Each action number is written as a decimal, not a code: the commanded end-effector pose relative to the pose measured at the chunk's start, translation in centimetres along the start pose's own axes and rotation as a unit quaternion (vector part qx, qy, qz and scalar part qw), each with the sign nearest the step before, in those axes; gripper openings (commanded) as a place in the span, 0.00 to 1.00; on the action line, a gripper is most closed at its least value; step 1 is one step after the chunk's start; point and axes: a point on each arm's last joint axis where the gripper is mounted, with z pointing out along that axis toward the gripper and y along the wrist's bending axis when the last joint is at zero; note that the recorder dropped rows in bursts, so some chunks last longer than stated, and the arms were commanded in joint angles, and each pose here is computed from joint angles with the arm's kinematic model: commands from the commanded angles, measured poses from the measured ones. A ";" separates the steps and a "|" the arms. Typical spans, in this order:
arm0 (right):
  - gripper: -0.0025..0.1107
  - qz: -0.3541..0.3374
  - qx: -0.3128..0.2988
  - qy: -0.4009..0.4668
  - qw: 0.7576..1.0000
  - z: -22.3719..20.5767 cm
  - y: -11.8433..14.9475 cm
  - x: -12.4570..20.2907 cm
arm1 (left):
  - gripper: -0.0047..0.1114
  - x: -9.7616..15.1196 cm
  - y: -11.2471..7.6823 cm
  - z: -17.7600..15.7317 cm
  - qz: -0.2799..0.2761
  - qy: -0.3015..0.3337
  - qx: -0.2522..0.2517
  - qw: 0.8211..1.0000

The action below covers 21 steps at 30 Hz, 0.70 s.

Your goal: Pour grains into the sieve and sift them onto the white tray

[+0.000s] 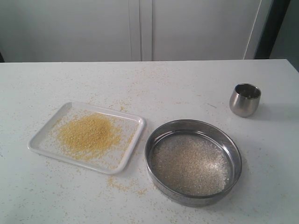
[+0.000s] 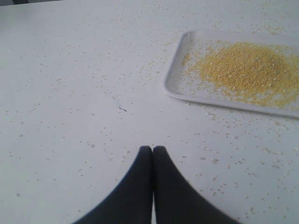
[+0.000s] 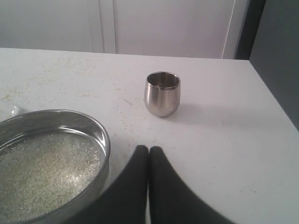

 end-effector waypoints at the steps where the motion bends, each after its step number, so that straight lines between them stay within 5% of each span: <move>1: 0.02 -0.001 0.006 0.005 1.000 0.6 -0.1 1.2 | 0.04 0.1 0.0 0.0 -0.001 -0.001 -0.002 1.000; 21: 0.02 -0.002 0.005 0.019 1.000 1.7 -0.1 3.8 | 0.04 0.1 0.0 0.0 -0.001 -0.001 -0.002 1.000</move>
